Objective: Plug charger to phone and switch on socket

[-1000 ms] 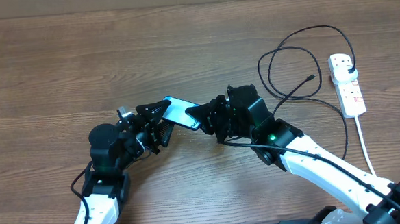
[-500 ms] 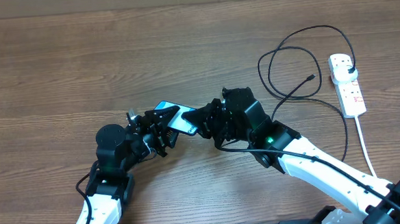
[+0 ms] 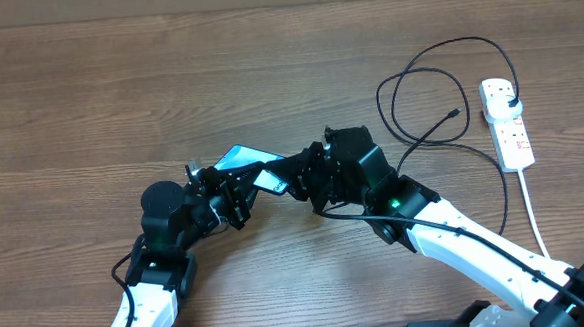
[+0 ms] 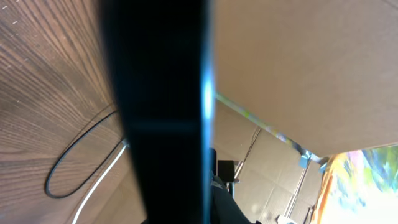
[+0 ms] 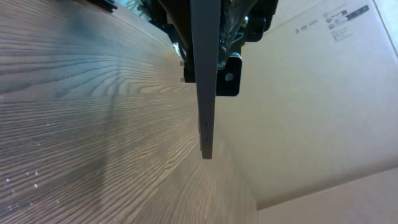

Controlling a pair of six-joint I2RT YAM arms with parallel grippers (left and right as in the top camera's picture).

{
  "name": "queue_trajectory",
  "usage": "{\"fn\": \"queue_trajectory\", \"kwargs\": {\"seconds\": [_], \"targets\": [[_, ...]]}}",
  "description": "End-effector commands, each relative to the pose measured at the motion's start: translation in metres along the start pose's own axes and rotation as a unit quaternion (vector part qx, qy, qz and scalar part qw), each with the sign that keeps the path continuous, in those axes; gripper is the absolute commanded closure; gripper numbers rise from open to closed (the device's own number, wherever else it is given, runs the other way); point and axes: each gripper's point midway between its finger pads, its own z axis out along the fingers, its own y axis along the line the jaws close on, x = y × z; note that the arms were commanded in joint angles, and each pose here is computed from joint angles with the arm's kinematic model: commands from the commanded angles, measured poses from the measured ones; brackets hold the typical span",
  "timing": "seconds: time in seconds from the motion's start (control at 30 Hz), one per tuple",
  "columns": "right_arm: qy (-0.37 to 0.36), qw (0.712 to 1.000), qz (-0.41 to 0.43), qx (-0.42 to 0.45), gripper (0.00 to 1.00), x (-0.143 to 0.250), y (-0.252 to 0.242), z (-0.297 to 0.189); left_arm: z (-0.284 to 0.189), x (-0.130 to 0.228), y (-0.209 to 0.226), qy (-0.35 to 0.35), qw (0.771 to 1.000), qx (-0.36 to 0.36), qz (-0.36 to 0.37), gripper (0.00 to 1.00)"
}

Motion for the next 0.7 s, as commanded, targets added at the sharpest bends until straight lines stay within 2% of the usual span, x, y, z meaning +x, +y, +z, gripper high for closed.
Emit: {"fn": "queue_trajectory", "kwargs": {"seconds": [0.0,0.3,0.53,0.67], "targets": [[0.025,0.999,-0.028,-0.011,0.96,0.012,0.010,-0.002,0.002,-0.003,0.004,-0.010,1.000,-0.007,-0.004,0.85],[0.027,0.999,-0.028,-0.011,0.96,0.013,0.010,-0.002,0.001,-0.011,0.019,-0.031,0.999,-0.034,-0.026,0.79],[0.027,0.999,-0.028,-0.011,0.96,0.013,0.010,-0.002,0.000,-0.014,0.018,-0.038,0.998,-0.031,-0.025,0.96],[0.027,0.999,-0.028,-0.011,0.96,0.013,0.010,-0.002,0.000,-0.017,0.017,-0.048,0.998,-0.028,-0.021,0.96]]}}
